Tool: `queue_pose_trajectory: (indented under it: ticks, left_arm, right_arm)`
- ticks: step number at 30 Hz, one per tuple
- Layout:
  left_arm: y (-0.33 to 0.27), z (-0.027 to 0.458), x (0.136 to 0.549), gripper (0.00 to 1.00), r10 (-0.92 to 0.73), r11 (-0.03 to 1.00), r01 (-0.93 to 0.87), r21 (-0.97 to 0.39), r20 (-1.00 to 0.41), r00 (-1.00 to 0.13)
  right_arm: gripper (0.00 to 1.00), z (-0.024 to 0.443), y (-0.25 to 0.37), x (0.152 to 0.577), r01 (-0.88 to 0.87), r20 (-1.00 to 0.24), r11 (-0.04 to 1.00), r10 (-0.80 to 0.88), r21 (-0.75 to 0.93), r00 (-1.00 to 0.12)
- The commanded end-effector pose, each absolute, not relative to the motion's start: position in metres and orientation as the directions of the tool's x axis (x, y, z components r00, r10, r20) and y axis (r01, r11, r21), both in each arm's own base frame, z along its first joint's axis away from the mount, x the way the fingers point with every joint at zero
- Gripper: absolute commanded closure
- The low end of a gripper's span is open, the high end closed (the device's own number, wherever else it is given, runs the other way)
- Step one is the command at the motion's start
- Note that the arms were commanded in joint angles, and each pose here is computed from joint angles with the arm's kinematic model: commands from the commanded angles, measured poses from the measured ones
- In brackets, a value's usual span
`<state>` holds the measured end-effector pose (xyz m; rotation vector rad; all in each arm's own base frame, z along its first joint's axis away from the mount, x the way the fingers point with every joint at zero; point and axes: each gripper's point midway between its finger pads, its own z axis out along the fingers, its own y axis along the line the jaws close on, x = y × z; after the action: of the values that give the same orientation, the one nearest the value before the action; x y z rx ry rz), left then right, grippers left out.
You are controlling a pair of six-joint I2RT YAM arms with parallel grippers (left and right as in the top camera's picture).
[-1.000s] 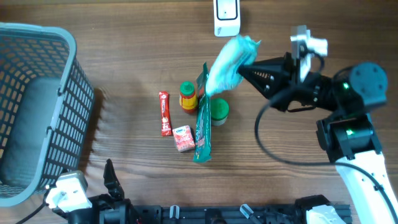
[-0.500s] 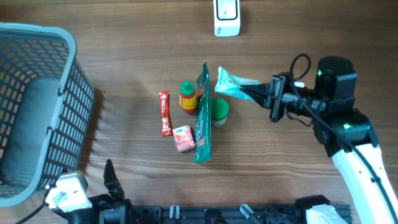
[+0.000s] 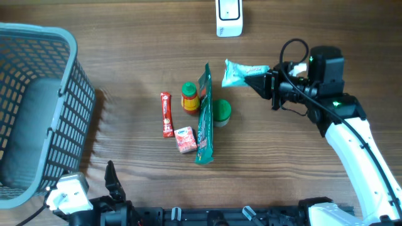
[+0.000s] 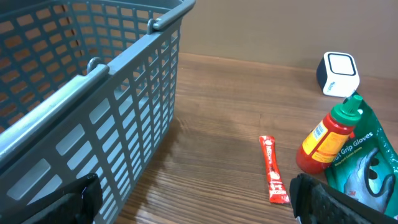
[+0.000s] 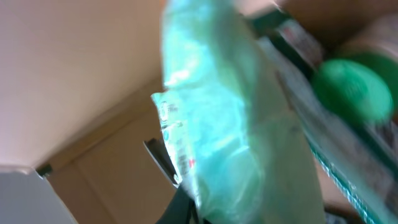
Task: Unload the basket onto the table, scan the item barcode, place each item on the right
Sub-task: 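Hold the wipes pack in front of the scanner window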
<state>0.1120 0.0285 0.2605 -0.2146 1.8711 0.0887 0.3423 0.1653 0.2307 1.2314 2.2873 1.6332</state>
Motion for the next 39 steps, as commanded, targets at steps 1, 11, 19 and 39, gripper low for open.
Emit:
queue_pose_trajectory:
  ticks: [1,11,19,39]
  left_arm:
    - [0.027,0.262,0.111,0.0,-0.11,0.981,-0.187,-0.058,-0.953,-0.282]
    - [0.027,0.262,0.111,0.0,-0.11,0.981,-0.187,-0.058,-0.953,-0.282]
    - [0.027,0.262,0.111,0.0,-0.11,0.981,-0.188,-0.058,-0.953,-0.282]
    - [0.027,0.262,0.111,0.0,-0.11,0.981,-0.187,-0.058,-0.953,-0.282]
  right_arm:
    - [0.96,0.229,0.147,0.365,0.431,0.146,0.23,0.72,0.873,-0.679]
    - [0.95,0.202,0.143,0.462,0.247,-0.017,0.211,0.791,0.946,-0.611]
    - [0.96,0.202,0.139,0.551,0.069,-0.18,0.24,0.862,0.968,-0.474]
    - [0.95,0.152,0.159,0.643,0.077,-0.323,0.4,0.826,0.913,-0.463]
